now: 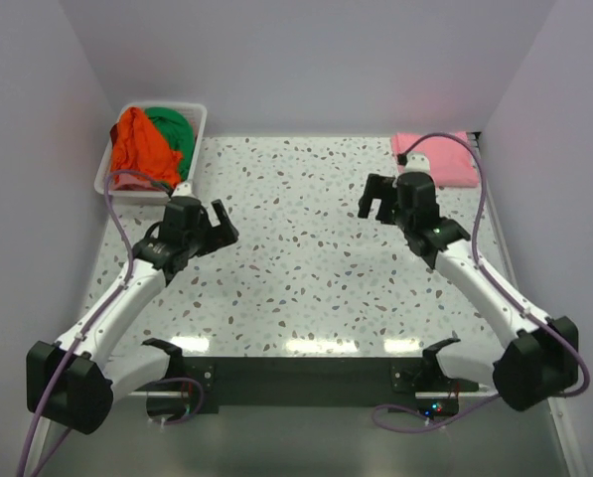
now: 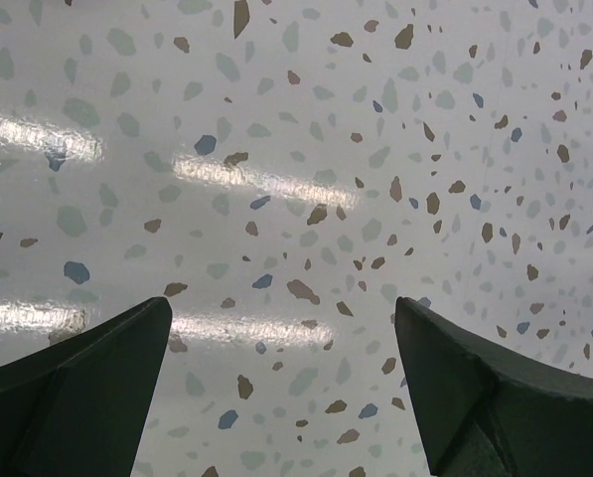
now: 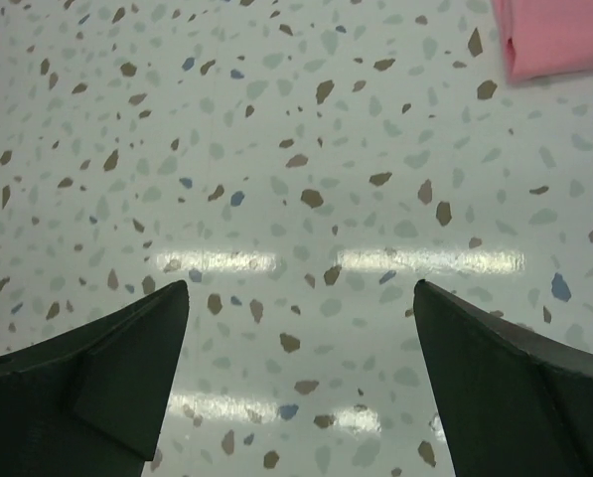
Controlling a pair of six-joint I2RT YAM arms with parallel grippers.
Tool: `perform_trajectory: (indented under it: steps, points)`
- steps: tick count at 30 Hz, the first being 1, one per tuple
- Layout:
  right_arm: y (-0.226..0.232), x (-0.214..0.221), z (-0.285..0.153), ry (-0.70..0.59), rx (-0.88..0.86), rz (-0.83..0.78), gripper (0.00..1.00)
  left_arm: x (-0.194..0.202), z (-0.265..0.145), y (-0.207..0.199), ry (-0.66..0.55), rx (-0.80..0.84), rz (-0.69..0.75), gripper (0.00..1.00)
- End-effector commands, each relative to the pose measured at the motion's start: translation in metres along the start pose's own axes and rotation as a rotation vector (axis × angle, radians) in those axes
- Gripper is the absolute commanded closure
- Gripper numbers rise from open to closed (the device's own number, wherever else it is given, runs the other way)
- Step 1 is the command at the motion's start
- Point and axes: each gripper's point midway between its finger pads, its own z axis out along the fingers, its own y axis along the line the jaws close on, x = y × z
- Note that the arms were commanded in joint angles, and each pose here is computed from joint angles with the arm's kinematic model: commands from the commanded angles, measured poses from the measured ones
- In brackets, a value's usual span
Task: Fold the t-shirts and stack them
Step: Reset both grippers
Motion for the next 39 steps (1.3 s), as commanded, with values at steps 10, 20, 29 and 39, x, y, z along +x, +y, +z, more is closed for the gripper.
perform_trajectory:
  steps: [10, 20, 29, 39]
  points:
    - [0.0, 0.07, -0.08, 0.074, -0.229, 0.036, 0.01, -0.015, -0.02, 0.007, -0.111, -0.007, -0.05, 0.0]
    - [-0.001, 0.076, -0.083, 0.036, -0.262, 0.03, 0.01, -0.015, -0.023, 0.014, -0.128, -0.033, -0.071, 0.0]
    - [0.001, 0.073, -0.076, 0.026, -0.253, 0.046, 0.01, -0.015, -0.02, 0.017, -0.13, -0.051, -0.073, 0.0]
    - [0.001, 0.079, -0.067, 0.058, -0.24, 0.048, 0.01, -0.014, -0.018, 0.018, -0.128, -0.06, -0.074, 0.0]
